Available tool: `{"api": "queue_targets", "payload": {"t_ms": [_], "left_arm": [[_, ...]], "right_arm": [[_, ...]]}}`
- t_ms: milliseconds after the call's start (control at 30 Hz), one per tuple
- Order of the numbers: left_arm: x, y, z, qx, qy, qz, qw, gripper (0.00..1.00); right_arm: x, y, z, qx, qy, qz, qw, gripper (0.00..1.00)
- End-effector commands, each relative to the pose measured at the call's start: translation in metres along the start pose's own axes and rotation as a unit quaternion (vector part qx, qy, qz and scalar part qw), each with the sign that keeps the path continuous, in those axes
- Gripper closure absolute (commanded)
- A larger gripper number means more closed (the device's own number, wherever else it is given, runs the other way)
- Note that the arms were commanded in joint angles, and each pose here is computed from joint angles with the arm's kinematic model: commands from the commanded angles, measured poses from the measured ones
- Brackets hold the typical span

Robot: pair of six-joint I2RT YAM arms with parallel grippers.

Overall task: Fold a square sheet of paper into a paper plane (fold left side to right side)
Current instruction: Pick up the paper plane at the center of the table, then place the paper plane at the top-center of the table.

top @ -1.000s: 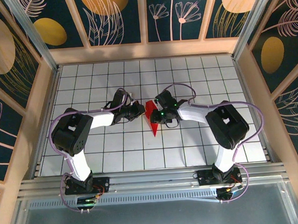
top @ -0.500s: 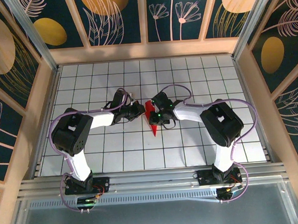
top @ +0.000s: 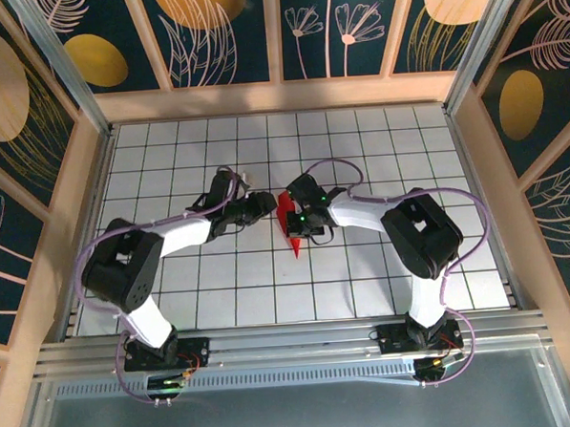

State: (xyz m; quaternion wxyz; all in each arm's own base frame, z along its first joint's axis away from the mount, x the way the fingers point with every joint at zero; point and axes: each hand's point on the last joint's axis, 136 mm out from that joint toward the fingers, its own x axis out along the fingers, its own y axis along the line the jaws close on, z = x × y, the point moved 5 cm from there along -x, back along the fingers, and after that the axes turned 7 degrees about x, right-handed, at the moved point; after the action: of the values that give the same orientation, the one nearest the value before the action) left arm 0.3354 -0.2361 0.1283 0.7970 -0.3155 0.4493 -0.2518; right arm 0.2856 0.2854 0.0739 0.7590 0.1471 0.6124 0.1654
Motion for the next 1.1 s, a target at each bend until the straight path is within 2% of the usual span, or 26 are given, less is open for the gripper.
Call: {"api": "queue_targets", "payload": {"t_ms": [0,167,333,500,733,1067], "left_arm": [[-0.034,-0.013,0.016,0.043,-0.061,0.031,0.997,0.5],[-0.088,-0.019,0.027,0.082,-0.144,0.089,0.982,0.34],[-0.139,-0.01,0.022,0.09,-0.227,0.134,0.96,0.18],[-0.176,0.008,0.009,0.09,-0.276,0.177,0.94,0.12],[-0.202,0.028,-0.007,0.091,-0.296,0.226,0.923,0.08],[-0.201,0.035,-0.013,0.092,-0.283,0.241,0.924,0.06]], "right_arm": [[-0.03,0.006,0.017,-0.006,-0.037,-0.02,0.999,1.0],[-0.056,0.007,0.038,0.007,-0.073,-0.034,0.997,1.0],[-0.073,0.004,0.069,0.019,-0.104,-0.051,0.993,1.0],[-0.07,0.0,0.102,0.022,-0.117,-0.086,0.989,1.0],[-0.039,-0.012,0.141,0.04,-0.114,-0.118,0.986,1.0],[0.005,-0.028,0.175,0.064,-0.106,-0.163,0.979,1.0]]}}
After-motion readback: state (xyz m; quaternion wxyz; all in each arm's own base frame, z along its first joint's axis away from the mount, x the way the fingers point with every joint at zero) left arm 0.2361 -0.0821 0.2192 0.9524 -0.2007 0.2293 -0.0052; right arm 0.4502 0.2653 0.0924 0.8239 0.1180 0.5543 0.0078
